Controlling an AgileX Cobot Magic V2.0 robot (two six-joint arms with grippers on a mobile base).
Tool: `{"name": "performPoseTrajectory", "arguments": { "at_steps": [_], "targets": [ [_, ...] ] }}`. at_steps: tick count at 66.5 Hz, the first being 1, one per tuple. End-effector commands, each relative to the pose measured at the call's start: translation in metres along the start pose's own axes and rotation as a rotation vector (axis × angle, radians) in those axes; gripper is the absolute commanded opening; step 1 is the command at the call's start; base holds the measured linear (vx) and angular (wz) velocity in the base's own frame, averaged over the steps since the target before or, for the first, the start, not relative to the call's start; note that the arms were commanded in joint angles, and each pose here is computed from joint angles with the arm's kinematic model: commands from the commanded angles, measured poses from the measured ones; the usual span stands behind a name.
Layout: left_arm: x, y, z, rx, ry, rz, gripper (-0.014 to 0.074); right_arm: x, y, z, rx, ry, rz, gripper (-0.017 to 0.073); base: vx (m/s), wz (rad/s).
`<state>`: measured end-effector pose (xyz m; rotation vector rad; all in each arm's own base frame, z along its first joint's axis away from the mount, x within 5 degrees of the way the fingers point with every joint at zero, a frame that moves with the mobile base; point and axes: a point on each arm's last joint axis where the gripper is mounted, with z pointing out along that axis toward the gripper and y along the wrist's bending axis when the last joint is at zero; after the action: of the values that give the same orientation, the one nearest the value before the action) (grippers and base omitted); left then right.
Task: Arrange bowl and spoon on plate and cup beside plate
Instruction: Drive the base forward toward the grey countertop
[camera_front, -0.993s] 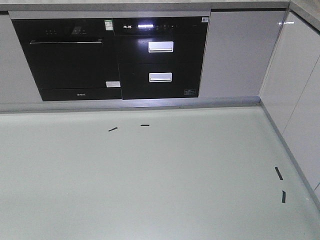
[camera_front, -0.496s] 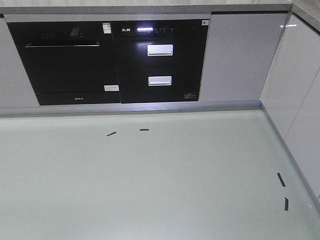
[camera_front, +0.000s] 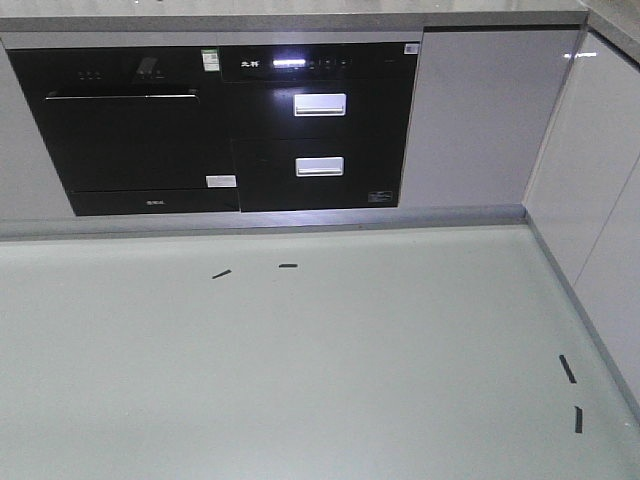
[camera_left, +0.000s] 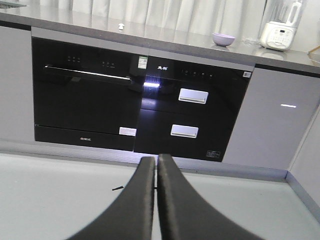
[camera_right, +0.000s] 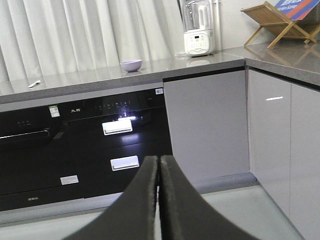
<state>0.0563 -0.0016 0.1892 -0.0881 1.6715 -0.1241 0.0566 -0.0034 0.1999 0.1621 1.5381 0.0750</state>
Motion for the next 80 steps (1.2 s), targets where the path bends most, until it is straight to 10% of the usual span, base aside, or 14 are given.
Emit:
{"name": "performPoseTrajectory", "arguments": {
  "at_steps": [1, 80],
  "targets": [
    [0.0015, 0.0001, 0.0005, 0.010, -0.059, -0.010, -0.0007, -0.0043, 0.0007, -0.0007, -0.009, -0.071, -0.016, -0.0004, 0.03, 0.11],
    [0.0015, 0.0001, 0.0005, 0.010, -0.059, -0.010, -0.0007, -0.0043, 0.0008, -0.0007, -0.009, -0.072, -0.016, -0.0004, 0.03, 0.06]
  ]
}}
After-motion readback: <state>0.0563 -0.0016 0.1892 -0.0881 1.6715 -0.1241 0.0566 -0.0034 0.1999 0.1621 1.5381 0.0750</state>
